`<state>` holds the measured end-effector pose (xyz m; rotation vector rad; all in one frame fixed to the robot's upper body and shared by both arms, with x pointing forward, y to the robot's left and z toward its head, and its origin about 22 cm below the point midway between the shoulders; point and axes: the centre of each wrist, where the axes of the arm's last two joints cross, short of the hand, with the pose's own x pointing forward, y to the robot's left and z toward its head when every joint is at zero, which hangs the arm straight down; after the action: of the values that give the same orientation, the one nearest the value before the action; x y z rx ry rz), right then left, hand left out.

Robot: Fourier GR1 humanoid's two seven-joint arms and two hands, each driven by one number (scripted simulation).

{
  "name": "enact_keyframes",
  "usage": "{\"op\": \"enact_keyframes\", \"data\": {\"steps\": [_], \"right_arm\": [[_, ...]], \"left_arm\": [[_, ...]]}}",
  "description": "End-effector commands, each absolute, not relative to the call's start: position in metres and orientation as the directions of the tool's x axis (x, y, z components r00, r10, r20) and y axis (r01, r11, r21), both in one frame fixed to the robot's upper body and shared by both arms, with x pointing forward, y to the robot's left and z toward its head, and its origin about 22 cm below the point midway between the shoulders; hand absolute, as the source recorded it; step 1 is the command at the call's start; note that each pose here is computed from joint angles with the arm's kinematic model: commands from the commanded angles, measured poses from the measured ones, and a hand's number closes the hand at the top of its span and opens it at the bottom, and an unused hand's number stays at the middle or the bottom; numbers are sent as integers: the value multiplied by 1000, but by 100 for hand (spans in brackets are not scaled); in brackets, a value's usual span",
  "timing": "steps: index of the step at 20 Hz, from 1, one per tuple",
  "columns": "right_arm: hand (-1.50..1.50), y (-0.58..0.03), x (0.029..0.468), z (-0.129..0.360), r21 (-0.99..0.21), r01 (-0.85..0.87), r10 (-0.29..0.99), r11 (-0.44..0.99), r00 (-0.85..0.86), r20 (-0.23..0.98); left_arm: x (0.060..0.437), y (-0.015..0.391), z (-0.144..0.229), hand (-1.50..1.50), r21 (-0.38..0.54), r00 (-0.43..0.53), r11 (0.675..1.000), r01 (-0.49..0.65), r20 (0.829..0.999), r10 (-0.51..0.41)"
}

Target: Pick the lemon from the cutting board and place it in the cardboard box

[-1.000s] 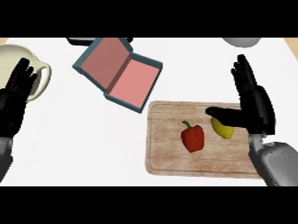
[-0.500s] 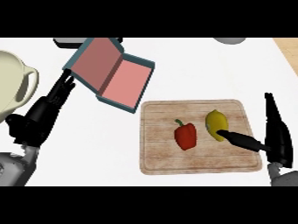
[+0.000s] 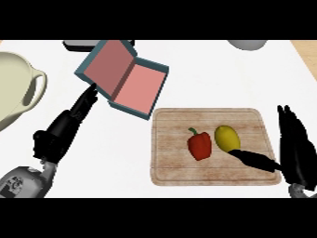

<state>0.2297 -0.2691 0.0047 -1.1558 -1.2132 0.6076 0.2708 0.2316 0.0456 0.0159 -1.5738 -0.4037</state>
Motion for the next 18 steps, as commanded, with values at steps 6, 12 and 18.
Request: {"op": "enact_keyframes", "data": {"steps": [6,12,18], "right_arm": [[-150,-183,215,91,-934,-18,848,357,425,316],[-150,-149,210,131,-916,-20,792,401,510,336],[-150,-157,221,135,-909,-16,765,417,546,342]], "left_arm": [[275,219,40,0,267,-76,927,264,964,-256],[276,198,40,0,252,-86,921,297,968,-237],[273,212,43,0,270,-100,919,289,963,-251]]}}
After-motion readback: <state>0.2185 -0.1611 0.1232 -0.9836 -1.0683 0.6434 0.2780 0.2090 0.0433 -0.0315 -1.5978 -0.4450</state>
